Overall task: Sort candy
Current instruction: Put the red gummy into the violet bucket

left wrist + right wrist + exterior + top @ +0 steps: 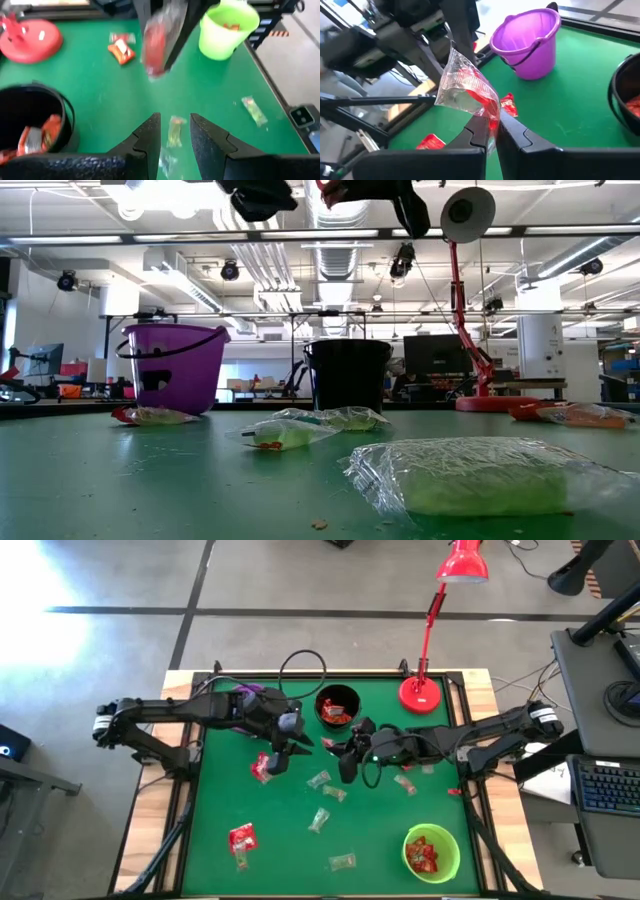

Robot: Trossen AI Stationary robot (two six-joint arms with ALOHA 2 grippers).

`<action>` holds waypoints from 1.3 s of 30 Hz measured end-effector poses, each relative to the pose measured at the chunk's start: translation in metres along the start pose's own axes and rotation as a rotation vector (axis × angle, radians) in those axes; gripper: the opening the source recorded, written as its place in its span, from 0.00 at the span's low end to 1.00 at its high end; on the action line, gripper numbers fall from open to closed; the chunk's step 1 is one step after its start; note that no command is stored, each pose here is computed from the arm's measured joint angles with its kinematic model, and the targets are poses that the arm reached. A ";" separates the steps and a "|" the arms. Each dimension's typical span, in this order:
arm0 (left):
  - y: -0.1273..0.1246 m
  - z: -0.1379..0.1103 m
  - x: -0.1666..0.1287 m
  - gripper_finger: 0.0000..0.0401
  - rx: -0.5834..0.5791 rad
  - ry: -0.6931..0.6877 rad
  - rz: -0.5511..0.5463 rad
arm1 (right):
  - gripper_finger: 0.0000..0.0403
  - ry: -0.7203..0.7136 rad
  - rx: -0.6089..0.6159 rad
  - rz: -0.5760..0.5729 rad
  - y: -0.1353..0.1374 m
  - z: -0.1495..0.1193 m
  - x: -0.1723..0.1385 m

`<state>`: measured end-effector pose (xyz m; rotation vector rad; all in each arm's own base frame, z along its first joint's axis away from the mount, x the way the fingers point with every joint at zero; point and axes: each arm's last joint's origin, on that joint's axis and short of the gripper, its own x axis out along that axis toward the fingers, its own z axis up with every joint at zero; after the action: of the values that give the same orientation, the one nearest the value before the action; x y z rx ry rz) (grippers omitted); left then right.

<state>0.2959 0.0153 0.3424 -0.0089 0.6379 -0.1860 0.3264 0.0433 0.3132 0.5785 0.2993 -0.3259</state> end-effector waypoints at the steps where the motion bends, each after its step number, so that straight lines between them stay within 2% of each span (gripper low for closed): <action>1: 0.000 0.001 0.000 0.21 0.002 -0.009 0.001 | 0.03 0.005 -0.003 -0.005 0.001 0.001 0.001; 10: 0.004 0.005 0.000 0.21 0.006 -0.050 0.011 | 0.03 0.045 -0.013 0.004 0.007 -0.001 0.013; 21: 0.006 0.008 0.006 0.21 0.013 -0.082 0.015 | 0.03 0.054 -0.016 0.002 0.007 -0.002 0.013; 30: 0.008 0.010 0.011 0.21 0.020 -0.112 -0.029 | 0.03 0.063 -0.022 -0.017 0.005 -0.004 0.015; 34: 0.010 0.010 0.011 0.18 0.016 -0.113 -0.026 | 0.03 0.062 -0.022 -0.017 0.005 -0.004 0.015; 39: 0.013 0.010 0.010 0.06 0.022 -0.112 -0.020 | 0.03 0.060 -0.021 -0.016 0.005 -0.004 0.015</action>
<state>0.3119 0.0256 0.3435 -0.0046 0.5238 -0.2105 0.3409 0.0463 0.3073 0.5662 0.3654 -0.3209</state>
